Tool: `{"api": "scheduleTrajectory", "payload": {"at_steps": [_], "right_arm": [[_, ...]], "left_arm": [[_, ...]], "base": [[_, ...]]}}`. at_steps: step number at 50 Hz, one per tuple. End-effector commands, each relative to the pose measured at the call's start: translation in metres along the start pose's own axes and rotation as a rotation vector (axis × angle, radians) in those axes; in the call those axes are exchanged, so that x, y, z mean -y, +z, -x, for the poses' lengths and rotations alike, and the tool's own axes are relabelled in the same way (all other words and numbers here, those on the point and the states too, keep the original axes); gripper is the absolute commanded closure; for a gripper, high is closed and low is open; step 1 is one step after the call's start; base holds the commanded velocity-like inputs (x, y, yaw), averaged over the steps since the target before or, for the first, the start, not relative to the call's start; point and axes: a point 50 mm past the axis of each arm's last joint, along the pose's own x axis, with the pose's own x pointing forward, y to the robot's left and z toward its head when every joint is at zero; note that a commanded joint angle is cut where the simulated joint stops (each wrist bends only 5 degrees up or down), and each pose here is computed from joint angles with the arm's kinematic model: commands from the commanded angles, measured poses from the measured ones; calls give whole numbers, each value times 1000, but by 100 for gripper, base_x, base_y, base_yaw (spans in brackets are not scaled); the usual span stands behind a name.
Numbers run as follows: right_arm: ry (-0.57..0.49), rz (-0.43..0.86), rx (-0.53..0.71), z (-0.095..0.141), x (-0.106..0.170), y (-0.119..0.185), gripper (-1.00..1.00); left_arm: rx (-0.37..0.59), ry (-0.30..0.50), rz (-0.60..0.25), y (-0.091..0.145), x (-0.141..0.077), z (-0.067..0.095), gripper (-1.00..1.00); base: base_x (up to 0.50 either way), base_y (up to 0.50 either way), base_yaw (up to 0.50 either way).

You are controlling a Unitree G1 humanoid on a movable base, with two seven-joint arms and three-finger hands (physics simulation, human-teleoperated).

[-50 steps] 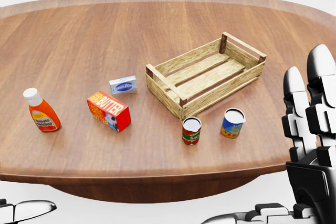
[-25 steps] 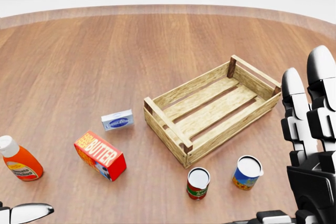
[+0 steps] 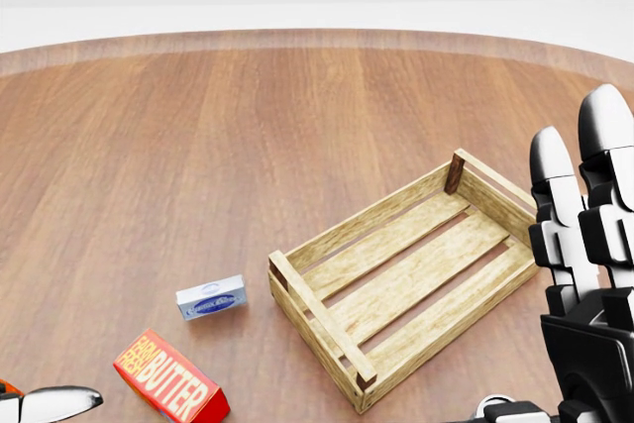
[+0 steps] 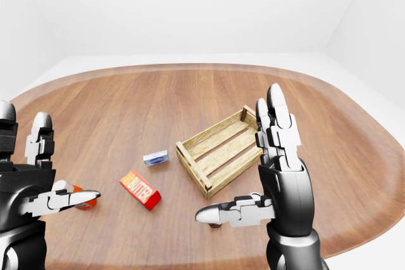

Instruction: Pick up the tomato sauce, and put it in the wooden tray.

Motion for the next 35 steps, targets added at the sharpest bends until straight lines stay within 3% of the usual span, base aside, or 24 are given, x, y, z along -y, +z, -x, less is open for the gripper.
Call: {"api": "scheduleTrajectory", "payload": {"at_steps": [1,19,35], "right_arm": [[5,-1,-2,0,0,0,-100],[-3,-8,-4,-2,-2,-3,-100],[15,-18,-15,4,-15,3,-100]], "left_arm": [[-9,-3,-4,-1,1,2,-99],[-17,-4,-5,-3,1,0,-99],[-29,-5,-1,-7,2,-1,-99]], "base": [[50,0,0],[49,-2,0],[0,0,0]]}}
